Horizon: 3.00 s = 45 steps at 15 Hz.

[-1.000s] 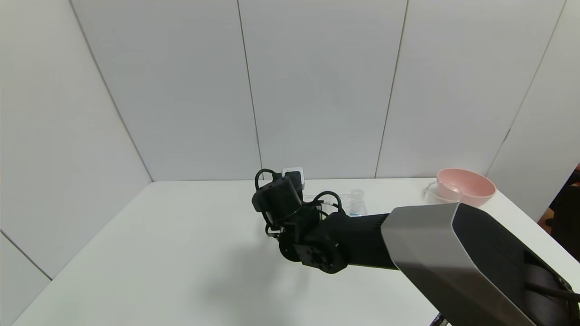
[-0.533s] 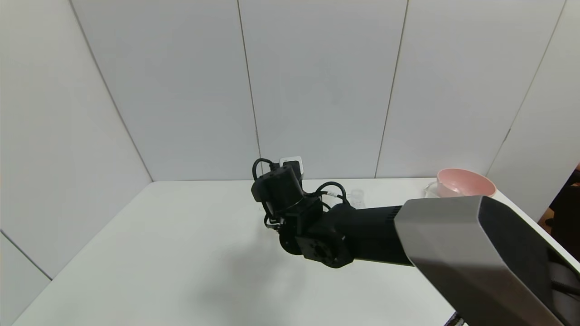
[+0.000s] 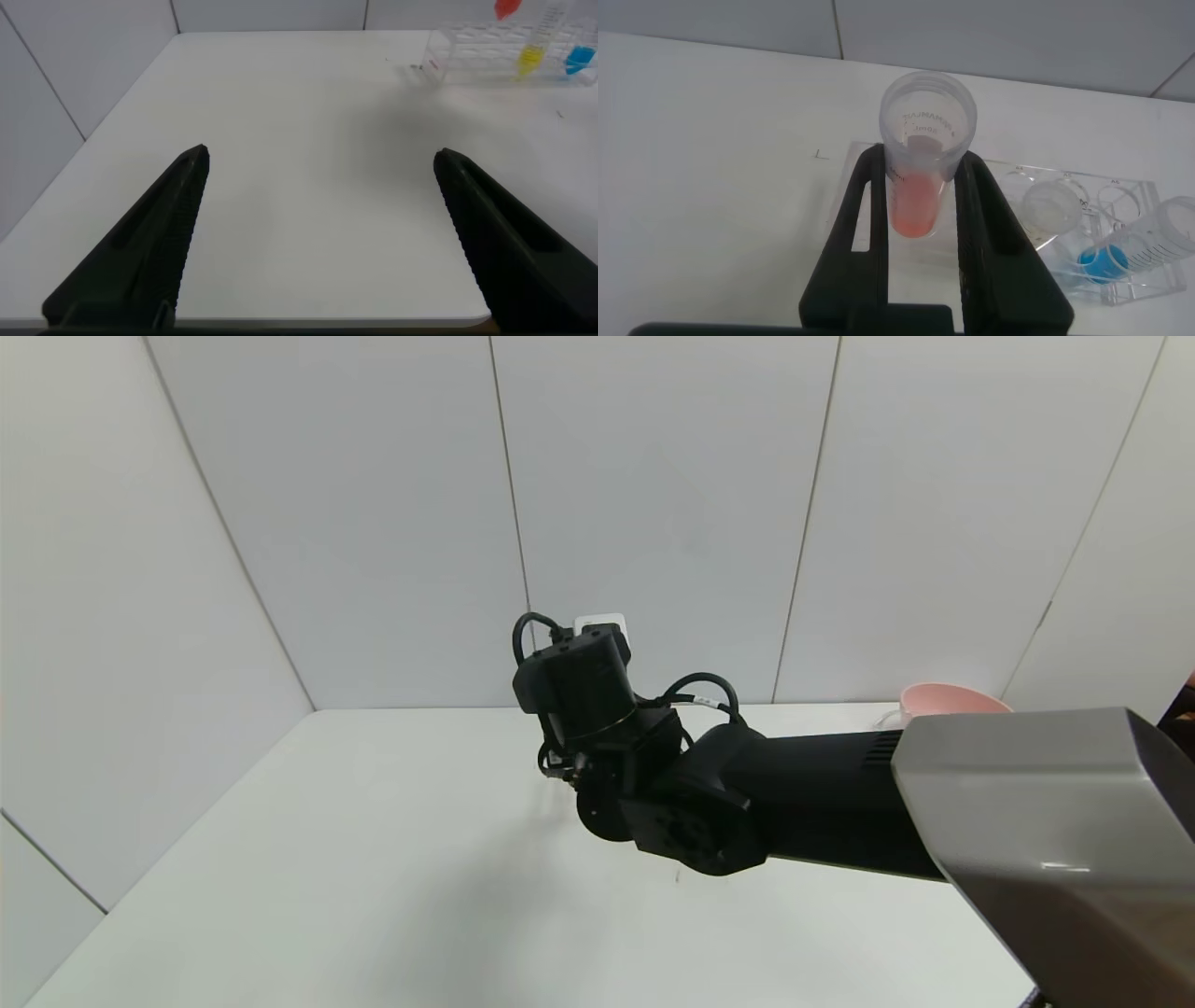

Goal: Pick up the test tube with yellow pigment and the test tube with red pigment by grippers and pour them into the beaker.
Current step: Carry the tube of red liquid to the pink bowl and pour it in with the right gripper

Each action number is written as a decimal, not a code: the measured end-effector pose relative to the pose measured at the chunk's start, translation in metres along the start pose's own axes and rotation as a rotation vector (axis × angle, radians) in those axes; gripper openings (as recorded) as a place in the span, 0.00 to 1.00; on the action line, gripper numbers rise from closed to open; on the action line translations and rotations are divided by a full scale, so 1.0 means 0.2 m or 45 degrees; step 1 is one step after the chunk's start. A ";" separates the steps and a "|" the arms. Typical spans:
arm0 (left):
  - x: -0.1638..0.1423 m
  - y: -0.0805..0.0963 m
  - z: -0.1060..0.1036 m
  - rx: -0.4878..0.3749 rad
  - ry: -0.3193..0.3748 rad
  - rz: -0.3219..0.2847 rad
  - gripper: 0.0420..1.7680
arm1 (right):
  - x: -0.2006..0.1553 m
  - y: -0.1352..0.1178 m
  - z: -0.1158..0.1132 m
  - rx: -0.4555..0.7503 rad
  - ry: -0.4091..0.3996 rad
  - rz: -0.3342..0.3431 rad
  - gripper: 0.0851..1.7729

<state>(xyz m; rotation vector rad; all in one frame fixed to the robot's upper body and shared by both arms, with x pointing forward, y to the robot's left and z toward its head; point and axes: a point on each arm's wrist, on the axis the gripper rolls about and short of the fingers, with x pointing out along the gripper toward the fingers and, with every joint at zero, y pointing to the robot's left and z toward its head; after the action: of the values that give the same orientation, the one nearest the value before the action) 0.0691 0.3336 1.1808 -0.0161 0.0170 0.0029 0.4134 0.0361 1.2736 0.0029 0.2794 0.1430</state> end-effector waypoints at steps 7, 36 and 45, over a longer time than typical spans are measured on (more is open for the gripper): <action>0.00 0.00 0.00 -0.001 0.000 0.000 0.97 | -0.03 0.00 0.02 -0.001 -0.004 0.010 0.24; 0.00 0.00 0.00 -0.001 0.000 0.000 0.97 | -0.54 -1.94 0.10 -0.445 0.197 0.236 0.24; 0.00 0.00 0.00 0.000 0.000 -0.001 0.97 | -0.23 -2.08 0.24 -0.633 0.330 0.144 0.24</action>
<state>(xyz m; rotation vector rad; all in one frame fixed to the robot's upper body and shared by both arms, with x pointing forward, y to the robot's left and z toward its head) 0.0691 0.3336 1.1808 -0.0161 0.0170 0.0025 0.4412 -0.3807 1.3228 -0.4963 0.4967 0.3233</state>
